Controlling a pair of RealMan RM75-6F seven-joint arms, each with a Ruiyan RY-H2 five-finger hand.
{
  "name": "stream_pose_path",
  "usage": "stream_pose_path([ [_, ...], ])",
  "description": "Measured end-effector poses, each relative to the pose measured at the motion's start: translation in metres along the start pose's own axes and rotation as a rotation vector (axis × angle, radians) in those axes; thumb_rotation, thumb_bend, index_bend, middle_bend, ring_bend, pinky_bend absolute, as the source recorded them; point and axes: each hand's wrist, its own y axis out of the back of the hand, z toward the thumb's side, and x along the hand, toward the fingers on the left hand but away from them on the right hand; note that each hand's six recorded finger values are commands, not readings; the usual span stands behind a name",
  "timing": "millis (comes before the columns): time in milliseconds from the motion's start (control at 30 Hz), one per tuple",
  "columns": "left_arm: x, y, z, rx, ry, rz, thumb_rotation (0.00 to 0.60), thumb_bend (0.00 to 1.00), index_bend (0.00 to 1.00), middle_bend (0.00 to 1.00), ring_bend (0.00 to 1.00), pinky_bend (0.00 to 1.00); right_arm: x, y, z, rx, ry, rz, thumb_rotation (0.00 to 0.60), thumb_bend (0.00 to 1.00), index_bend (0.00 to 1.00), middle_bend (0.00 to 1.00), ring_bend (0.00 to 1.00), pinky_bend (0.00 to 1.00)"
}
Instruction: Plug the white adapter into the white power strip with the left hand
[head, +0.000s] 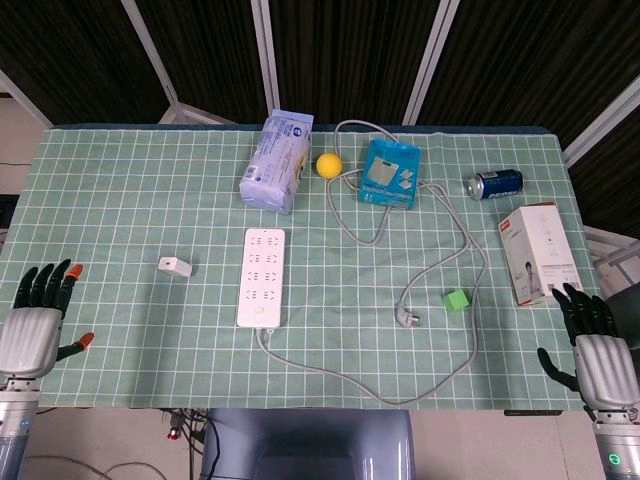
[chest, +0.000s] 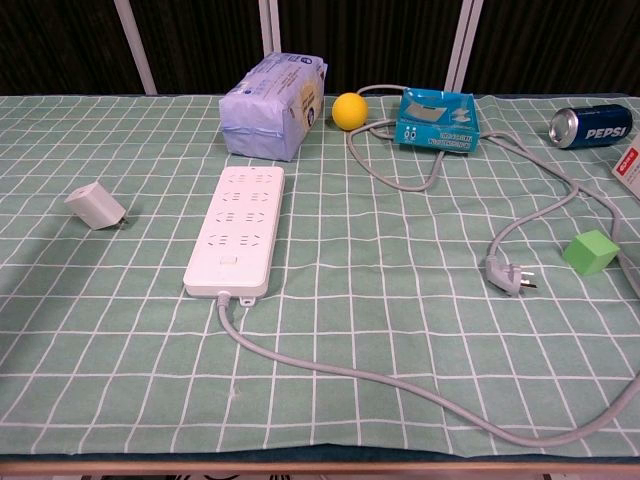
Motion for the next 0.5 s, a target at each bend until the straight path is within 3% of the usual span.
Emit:
stream_pose_path([
  [500,0.0014,-0.0014,-0.0008,-0.007,0.01,-0.008,0.6,0.0,0.0,0.0,0.0,0.0,0.0003,-0.0007,-0.0005,-0.005,-0.009,0.005,0.6,0.4,0.0,0.0,0.0,0.04],
])
